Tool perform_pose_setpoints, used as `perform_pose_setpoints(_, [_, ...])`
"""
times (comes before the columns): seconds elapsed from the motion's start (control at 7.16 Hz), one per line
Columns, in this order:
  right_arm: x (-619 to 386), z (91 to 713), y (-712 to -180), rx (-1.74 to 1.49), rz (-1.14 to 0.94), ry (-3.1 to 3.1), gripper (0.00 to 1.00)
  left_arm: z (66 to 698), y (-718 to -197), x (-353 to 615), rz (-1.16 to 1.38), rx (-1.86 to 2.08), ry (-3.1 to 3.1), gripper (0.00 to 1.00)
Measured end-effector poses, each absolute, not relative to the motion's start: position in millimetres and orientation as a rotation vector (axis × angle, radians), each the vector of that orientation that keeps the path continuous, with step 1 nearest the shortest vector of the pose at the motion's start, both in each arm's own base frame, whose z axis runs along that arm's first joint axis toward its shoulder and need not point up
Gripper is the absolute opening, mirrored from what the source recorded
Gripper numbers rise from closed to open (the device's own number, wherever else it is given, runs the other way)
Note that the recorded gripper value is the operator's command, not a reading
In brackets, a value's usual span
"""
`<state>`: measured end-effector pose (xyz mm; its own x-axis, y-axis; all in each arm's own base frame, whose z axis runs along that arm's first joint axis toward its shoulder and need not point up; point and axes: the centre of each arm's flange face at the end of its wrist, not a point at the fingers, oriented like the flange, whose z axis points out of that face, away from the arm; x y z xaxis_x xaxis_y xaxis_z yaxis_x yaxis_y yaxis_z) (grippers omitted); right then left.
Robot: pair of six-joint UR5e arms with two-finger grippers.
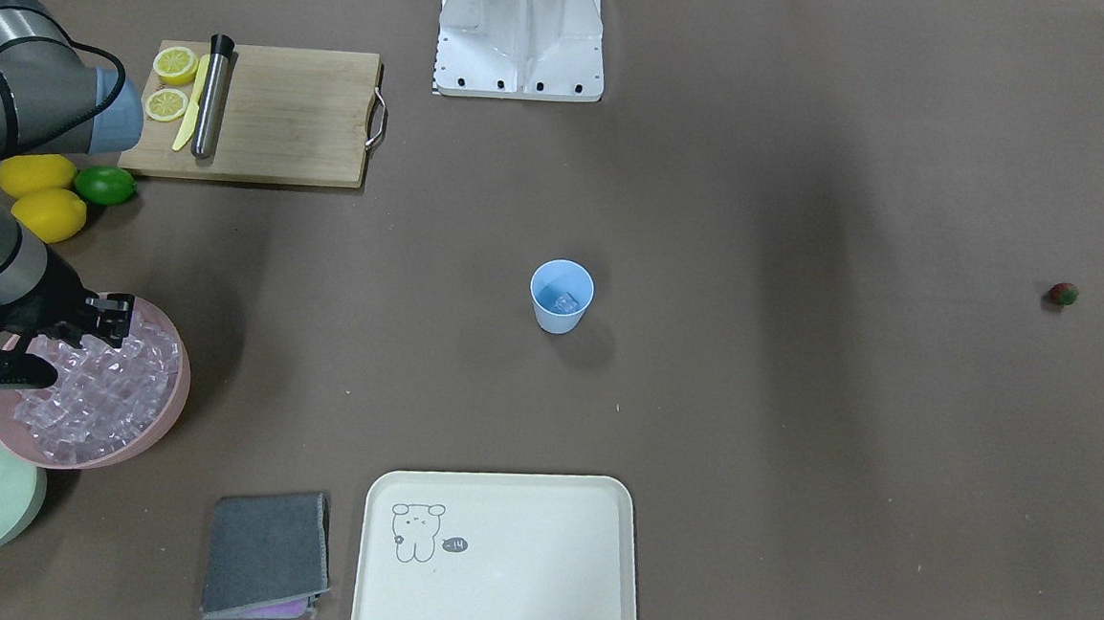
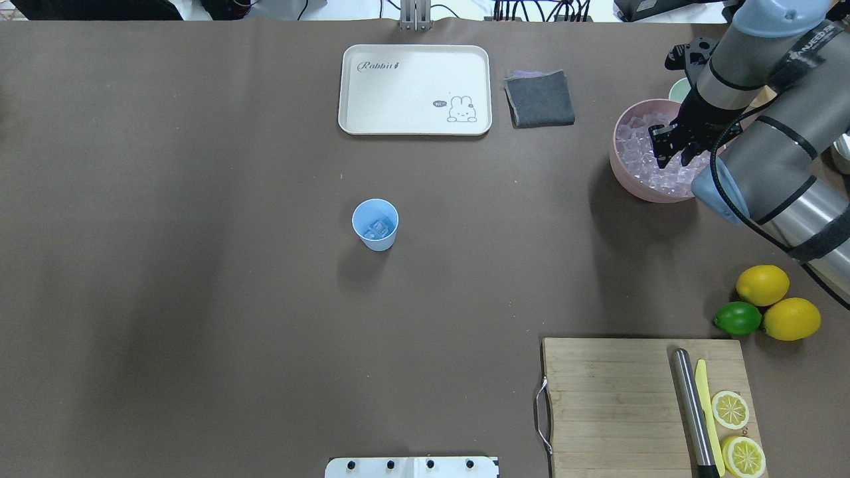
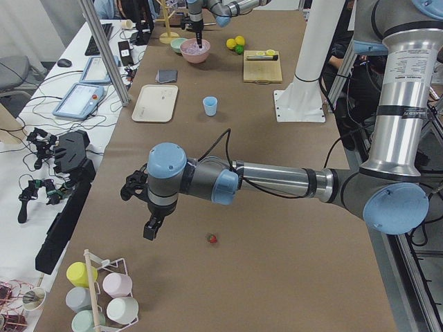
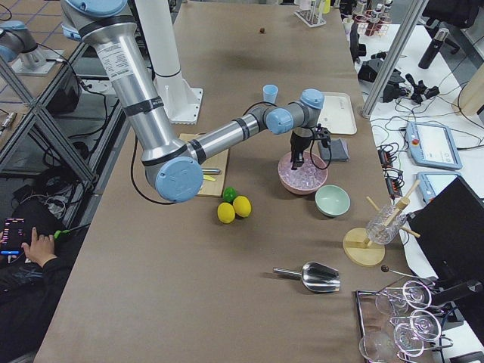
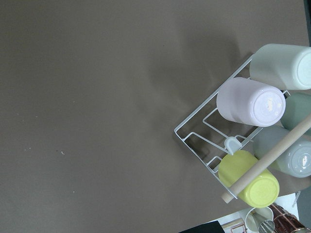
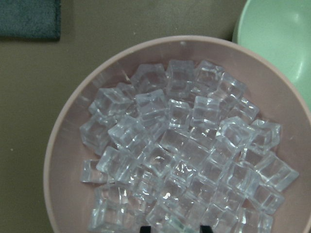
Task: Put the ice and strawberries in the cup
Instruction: 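Lower the right gripper into the ice and grasp a third cube, then carry the ice cube with the right gripper over the light-blue cup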
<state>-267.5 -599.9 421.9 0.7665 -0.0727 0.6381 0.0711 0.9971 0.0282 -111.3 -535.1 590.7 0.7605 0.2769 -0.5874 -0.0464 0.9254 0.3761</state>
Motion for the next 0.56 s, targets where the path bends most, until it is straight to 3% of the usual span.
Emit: perform_pose_setpoints(0.56, [-258.0,319.0,-627.6,0.076,-0.082,-0.857,0.0,592.2,-535.2,-111.3,0.179,0.351,0.688,0.98])
